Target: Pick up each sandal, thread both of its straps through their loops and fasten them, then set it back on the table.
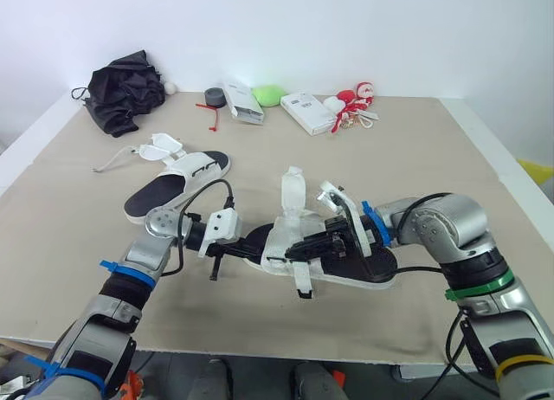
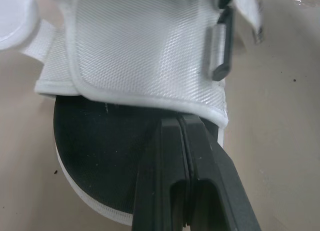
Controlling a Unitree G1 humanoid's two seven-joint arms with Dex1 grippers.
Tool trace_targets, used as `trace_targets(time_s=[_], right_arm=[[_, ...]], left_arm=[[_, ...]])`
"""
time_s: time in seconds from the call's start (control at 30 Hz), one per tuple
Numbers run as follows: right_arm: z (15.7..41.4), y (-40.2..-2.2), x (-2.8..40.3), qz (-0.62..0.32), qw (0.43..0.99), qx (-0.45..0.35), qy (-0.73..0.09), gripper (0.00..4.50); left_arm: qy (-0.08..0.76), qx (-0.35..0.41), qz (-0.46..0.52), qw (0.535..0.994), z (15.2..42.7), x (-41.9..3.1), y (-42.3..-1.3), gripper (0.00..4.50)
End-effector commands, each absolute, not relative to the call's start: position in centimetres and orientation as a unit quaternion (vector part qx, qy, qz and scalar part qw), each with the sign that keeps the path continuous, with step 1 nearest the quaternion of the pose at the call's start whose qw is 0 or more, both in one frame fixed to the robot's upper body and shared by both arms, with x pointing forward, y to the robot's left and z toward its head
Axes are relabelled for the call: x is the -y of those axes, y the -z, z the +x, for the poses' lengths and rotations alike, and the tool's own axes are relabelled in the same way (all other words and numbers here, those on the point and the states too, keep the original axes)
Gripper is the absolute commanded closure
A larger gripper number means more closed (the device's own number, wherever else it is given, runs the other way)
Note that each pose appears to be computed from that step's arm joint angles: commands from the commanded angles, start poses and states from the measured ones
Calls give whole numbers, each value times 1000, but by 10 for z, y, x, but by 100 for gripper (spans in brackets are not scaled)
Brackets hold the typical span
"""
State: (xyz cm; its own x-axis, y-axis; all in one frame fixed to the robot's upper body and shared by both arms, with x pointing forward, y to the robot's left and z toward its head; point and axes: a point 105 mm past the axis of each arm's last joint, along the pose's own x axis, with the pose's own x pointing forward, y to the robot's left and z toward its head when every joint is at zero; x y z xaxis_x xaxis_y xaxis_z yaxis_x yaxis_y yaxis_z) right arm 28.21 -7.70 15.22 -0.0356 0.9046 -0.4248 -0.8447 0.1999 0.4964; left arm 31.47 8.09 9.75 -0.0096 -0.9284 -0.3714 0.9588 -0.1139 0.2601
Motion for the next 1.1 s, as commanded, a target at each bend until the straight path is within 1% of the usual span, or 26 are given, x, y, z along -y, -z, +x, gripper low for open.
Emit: trace_targets(time_s=[0.03, 0.07, 0.17, 0.27, 0.3, 0.37, 0.47, 0.5, 0.57, 0.67, 0.73, 0.8, 1.1], right_arm=[[295, -164, 89, 36, 726, -319, -609, 245], [295, -174, 93, 50, 724, -307, -616, 227], [293, -201, 106, 82, 725, -277, -625, 227], [279, -209, 115, 73, 725, -257, -635, 227], [273, -208, 119, 53, 730, -248, -635, 227], [254, -203, 127, 0, 740, -233, -631, 227], [221, -171, 134, -93, 730, -276, -619, 227], [211, -161, 134, -107, 724, -291, -616, 227], [203, -139, 131, -116, 732, -315, -593, 227], [210, -118, 130, -117, 760, -321, -553, 227], [216, -113, 128, -107, 776, -318, -534, 227], [220, -115, 120, -92, 784, -305, -533, 227], [225, -122, 101, -66, 774, -290, -559, 227]], left_arm=[[722, -107, 233, 642, 305, -86, -63, 450], [723, -107, 233, 642, 305, -85, -63, 450], [725, -106, 232, 640, 305, -84, -63, 450], [725, -107, 231, 640, 305, -84, -62, 450], [725, -106, 231, 640, 305, -83, -63, 450], [725, -105, 230, 641, 305, -83, -63, 450], [724, -105, 230, 642, 305, -84, -62, 450], [724, -106, 230, 642, 305, -84, -62, 450], [724, -106, 229, 641, 304, -84, -61, 450], [726, -106, 229, 640, 304, -84, -61, 450], [727, -106, 230, 639, 305, -83, -61, 450], [727, -105, 231, 638, 305, -82, -62, 450], [726, -103, 233, 639, 306, -82, -62, 450]])
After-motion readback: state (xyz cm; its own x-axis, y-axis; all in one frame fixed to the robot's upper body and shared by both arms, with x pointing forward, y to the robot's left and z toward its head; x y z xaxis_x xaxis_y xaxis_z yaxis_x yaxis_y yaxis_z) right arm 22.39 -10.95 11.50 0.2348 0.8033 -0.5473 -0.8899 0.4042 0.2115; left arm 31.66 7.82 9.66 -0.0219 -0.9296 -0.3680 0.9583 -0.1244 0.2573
